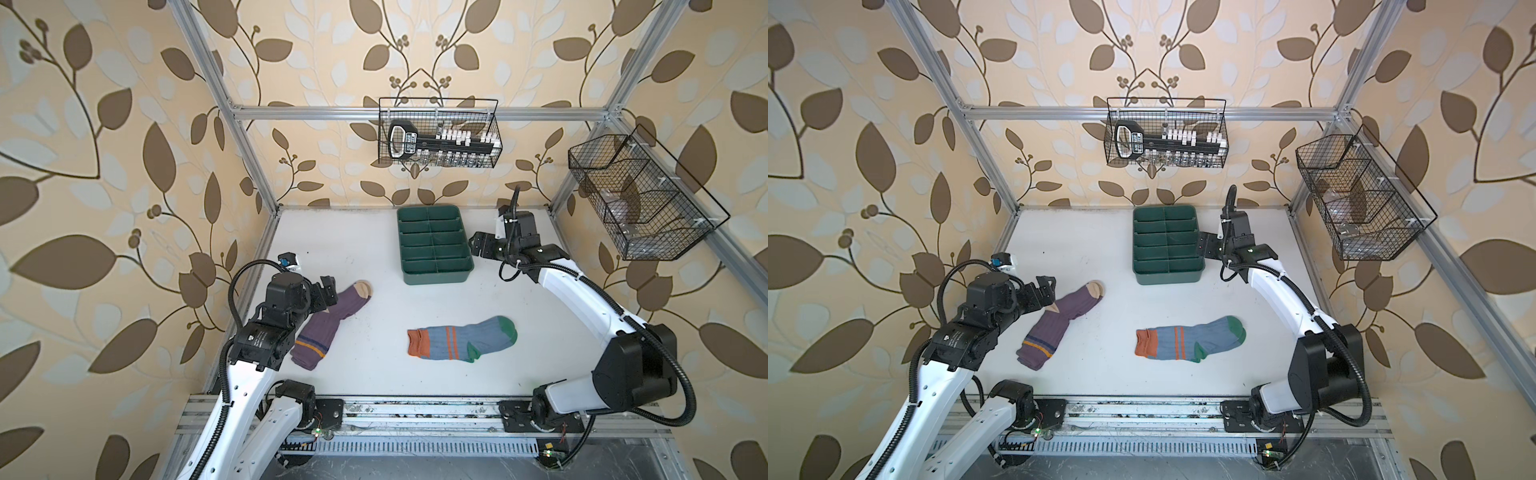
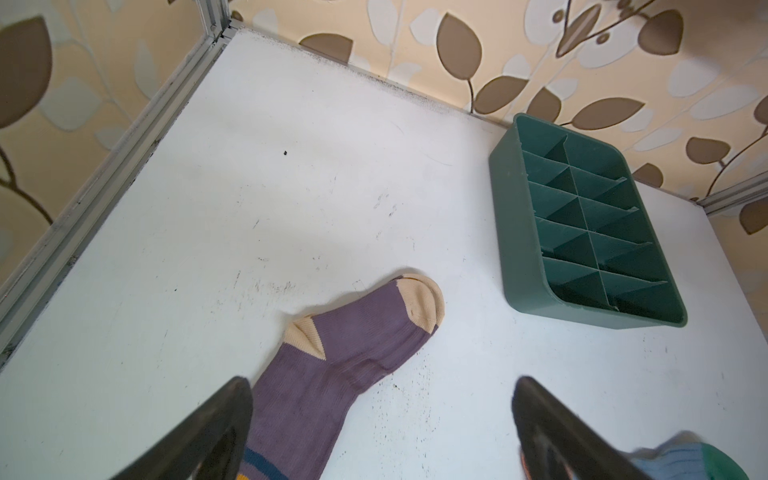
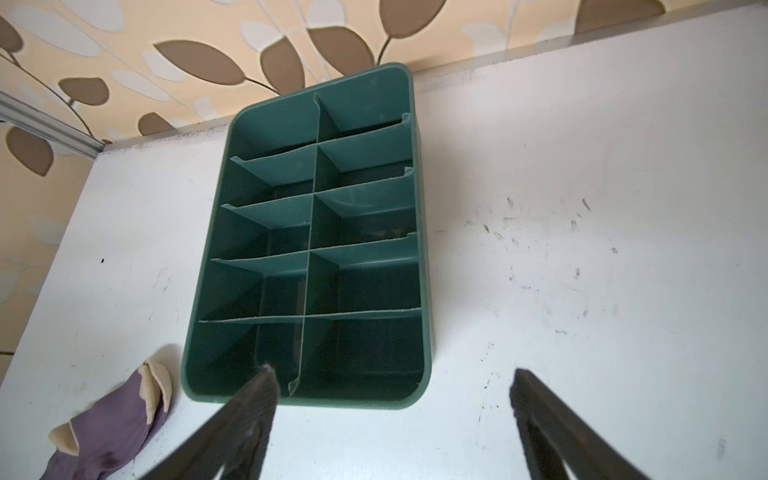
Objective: Roll the socks
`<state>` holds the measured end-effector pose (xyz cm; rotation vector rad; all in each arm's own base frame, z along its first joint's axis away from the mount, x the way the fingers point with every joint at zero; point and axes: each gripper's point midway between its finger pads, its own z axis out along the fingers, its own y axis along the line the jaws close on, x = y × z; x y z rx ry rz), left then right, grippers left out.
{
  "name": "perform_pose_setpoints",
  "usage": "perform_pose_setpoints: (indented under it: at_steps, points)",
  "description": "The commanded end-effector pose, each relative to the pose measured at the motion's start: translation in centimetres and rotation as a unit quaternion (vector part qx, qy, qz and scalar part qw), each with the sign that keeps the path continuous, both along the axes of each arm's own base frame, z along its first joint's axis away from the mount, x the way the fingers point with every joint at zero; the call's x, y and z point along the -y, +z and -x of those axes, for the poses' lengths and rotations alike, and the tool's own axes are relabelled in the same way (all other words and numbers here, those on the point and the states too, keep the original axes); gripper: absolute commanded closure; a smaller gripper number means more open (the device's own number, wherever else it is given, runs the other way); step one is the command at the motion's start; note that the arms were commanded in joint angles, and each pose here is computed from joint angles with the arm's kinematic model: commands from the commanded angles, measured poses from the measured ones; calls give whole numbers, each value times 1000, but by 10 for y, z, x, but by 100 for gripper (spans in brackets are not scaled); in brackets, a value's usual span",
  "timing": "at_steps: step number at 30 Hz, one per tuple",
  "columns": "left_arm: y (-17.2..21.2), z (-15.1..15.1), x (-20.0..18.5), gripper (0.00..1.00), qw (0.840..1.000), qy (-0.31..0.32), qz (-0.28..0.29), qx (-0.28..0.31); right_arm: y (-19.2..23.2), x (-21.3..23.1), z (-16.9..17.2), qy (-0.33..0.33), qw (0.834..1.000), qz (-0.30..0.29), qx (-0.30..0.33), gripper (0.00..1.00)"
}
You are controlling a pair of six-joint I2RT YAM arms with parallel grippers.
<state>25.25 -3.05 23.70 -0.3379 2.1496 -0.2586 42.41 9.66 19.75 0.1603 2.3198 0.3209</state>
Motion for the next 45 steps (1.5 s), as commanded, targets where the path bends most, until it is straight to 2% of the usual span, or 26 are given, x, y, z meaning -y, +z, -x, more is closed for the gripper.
perform_pose_setpoints:
  at_steps: [1,9,12,14,19,24,25,31,45]
  points:
    - [-4,-1,5,1,1000,-16,-4,-5,-17,-23,-15,38,999,-19,-26,15]
    - [-7,-1,4,1,1000,-13,-6,-10,-82,-28,-40,40,994,30,-97,32]
    - [-7,-2,5,1,1000,-16,-5,-12,-95,-28,-45,38,992,54,-106,38]
    - [-9,-2,5,1,1000,-16,-4,-15,-99,-29,-47,39,991,65,-111,41]
    - [-9,-2,6,1,1000,-16,-4,-17,-104,-33,-51,46,987,95,-119,58]
    - [-13,-3,7,1,999,-19,-4,-26,-103,-41,-54,52,980,150,-119,64]
    - [-13,-3,7,1,999,-19,-4,-28,-104,-44,-54,53,979,156,-119,68]
    - [-14,-4,8,1,999,-20,-3,-30,-105,-68,-57,63,977,163,-120,84]
    - [-13,-3,9,1,999,-21,1,-28,-97,-151,-69,96,982,125,-102,84]
